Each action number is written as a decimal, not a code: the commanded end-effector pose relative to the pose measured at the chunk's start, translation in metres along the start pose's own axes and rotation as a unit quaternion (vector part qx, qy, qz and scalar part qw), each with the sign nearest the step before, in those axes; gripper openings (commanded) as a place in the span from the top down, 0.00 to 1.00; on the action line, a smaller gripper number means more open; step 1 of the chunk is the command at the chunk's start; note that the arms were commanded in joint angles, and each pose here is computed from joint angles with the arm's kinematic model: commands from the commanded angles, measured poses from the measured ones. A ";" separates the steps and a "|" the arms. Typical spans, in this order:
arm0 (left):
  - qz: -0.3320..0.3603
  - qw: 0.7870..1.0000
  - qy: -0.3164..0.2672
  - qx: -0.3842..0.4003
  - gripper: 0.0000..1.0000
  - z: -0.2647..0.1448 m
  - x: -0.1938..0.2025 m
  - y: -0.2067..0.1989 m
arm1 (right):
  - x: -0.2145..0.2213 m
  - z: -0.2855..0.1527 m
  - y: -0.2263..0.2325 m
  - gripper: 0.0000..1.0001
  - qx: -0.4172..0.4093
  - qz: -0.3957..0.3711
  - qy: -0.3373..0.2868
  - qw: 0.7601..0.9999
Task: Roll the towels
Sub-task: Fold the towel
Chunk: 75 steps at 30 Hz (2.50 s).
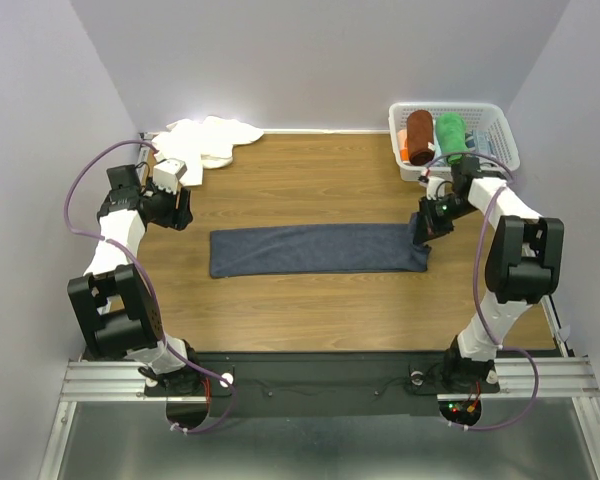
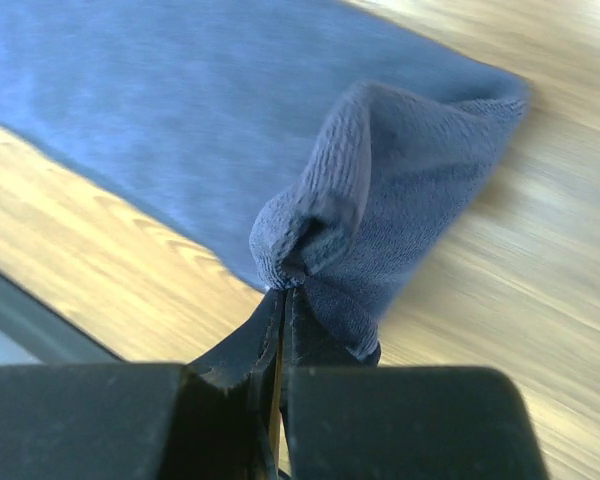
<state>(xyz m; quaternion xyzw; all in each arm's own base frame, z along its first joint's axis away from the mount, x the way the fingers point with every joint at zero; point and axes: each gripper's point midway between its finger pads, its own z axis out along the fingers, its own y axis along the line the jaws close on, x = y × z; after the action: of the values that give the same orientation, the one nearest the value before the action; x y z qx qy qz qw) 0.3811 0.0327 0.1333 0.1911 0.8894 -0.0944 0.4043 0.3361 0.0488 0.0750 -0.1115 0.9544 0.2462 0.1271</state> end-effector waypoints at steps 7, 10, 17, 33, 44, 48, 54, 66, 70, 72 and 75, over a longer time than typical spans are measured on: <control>-0.003 1.000 -0.011 0.011 0.32 -0.001 -0.014 -0.002 | -0.017 0.030 0.076 0.99 -0.104 -0.018 0.017 0.994; -0.001 1.000 -0.007 0.006 0.32 -0.001 -0.013 0.000 | -0.020 0.041 0.090 0.99 -0.117 -0.025 0.030 0.992; -0.005 1.000 0.001 0.009 0.32 0.002 -0.009 0.000 | -0.033 0.064 0.121 1.00 -0.144 -0.031 0.039 0.988; -0.005 1.000 0.016 0.007 0.32 0.005 0.000 0.002 | -0.035 0.107 0.168 1.00 -0.173 -0.028 0.068 0.982; -0.006 1.000 0.017 0.011 0.32 0.007 0.002 0.000 | -0.038 0.102 0.179 0.99 -0.182 -0.029 0.065 0.981; -0.006 1.000 0.016 0.011 0.31 0.007 0.002 0.001 | -0.033 0.109 0.181 1.00 -0.185 -0.031 0.075 0.979; -0.010 1.000 0.017 0.016 0.31 0.007 0.002 -0.001 | -0.034 0.113 0.191 0.63 -0.201 -0.037 0.080 0.976; 0.008 0.999 0.021 0.050 0.32 0.012 0.005 -0.025 | -0.064 0.062 0.208 0.57 -0.209 -0.108 0.003 0.972; 0.018 0.996 0.048 0.074 0.37 0.016 0.015 -0.044 | -0.055 0.067 0.170 0.78 -0.112 -0.146 0.009 0.983; 0.024 0.994 0.064 0.081 0.41 0.020 0.023 -0.050 | -0.049 0.069 0.149 0.78 -0.061 -0.173 0.016 0.983; 0.031 0.992 0.081 0.091 0.45 0.026 0.032 -0.063 | -0.052 0.070 0.142 0.71 -0.045 -0.195 0.013 0.980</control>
<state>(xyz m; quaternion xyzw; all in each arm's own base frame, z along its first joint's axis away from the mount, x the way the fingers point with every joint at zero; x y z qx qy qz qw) 0.3693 -0.0127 0.1084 0.2456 0.8949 -0.1376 0.3462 0.3485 0.2349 0.0936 -0.2636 0.9004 0.3232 0.1238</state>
